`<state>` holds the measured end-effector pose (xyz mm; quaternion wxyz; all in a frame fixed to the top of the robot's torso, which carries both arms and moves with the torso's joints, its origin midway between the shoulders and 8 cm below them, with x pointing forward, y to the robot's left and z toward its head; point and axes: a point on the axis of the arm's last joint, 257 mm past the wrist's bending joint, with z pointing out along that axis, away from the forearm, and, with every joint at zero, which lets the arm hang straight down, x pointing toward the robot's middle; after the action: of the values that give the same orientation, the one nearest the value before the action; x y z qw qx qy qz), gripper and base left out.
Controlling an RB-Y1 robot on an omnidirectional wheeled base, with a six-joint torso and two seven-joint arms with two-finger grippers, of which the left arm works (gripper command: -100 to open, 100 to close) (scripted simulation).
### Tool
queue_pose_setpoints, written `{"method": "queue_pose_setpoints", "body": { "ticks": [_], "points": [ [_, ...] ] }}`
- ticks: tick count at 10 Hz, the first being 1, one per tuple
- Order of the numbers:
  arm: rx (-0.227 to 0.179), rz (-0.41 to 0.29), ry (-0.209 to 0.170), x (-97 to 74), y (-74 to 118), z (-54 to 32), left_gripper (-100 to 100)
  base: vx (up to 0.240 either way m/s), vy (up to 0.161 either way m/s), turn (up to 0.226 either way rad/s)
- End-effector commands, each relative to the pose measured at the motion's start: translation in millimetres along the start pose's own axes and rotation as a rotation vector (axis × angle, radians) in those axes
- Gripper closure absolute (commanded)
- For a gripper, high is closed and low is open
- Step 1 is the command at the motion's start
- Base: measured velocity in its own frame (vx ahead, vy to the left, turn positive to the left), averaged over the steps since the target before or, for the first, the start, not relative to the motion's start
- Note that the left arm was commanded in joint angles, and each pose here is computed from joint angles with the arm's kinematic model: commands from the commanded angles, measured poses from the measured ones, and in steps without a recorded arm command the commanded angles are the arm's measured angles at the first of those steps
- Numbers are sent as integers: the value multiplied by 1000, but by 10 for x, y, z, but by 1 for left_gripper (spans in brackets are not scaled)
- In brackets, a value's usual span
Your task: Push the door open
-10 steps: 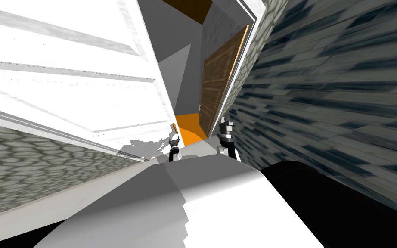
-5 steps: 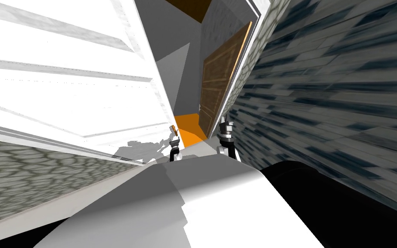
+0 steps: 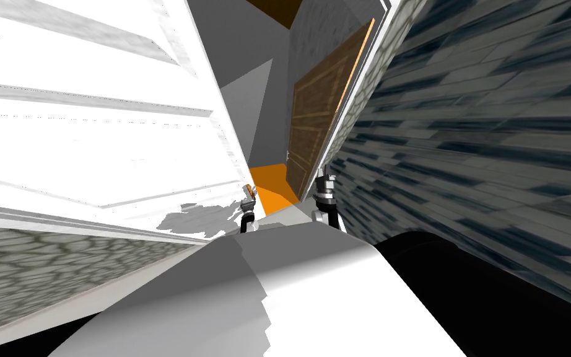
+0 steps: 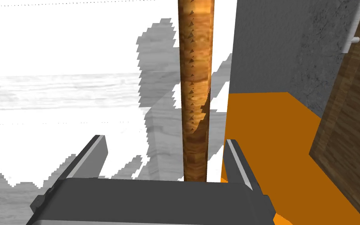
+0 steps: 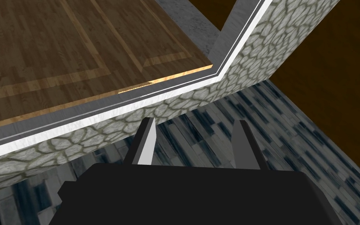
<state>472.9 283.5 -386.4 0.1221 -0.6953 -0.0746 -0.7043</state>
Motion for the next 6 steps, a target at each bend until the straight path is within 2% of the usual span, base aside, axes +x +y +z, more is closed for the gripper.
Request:
{"method": "queue_pose_setpoints", "body": {
  "ticks": [1,3,5,6],
  "points": [
    [3,0,0,-2,-24,10,-100,176,46,-27],
    [5,-17,-7,-17,34,-10,-100,174,38,-19],
    [4,-49,-19,-36,179,-59,-100,171,37,-14],
    [5,-38,-15,-25,143,-40,-100,69,20,-5]
  ]
}}
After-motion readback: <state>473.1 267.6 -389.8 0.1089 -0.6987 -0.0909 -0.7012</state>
